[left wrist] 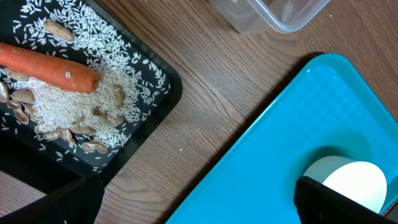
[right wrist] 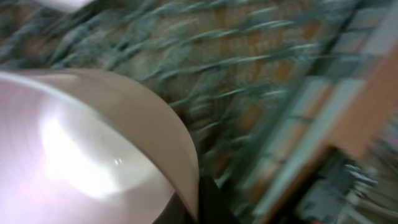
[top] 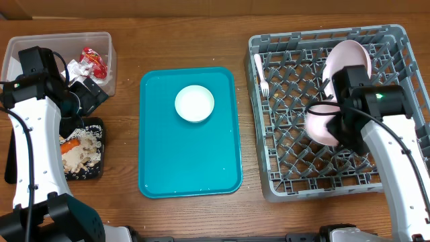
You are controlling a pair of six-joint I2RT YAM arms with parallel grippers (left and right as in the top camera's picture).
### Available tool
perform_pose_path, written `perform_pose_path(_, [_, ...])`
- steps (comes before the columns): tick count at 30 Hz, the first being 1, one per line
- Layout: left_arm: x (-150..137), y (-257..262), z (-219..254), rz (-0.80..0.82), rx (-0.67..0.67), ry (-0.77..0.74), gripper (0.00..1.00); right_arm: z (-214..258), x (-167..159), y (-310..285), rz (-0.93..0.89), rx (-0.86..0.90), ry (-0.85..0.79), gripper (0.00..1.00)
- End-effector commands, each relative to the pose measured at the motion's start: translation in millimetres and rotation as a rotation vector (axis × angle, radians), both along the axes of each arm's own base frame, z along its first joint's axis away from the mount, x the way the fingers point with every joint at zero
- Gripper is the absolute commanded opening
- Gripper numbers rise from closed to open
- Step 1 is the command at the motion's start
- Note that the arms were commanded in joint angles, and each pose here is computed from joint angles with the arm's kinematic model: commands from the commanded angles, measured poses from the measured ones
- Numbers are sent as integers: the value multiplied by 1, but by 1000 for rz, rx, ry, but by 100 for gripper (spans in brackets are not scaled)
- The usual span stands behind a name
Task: Sort waste into correct bins and load items into the dishwasher rack
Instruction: 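Carry the pink bowl right and lower it into the dish rack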
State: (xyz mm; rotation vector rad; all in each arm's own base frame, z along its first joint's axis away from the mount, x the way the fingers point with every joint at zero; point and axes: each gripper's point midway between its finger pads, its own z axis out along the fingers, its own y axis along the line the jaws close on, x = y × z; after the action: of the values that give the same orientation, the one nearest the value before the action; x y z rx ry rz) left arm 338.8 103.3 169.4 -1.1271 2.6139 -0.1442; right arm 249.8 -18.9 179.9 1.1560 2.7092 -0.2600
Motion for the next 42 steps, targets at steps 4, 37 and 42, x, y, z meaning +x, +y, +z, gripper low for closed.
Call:
perform_pose_path(4, [2, -1, 8, 4, 4, -20, 100, -2, 6, 48, 273, 239, -4, 4])
perform_pose_path(37, [3, -1, 8, 2, 7, -20, 100, -27, 12, 102, 504, 313, 45, 64])
perform_pose_path(42, [2, -1, 8, 2, 7, -19, 100, -60, 18, 118, 552, 297, 111, 57])
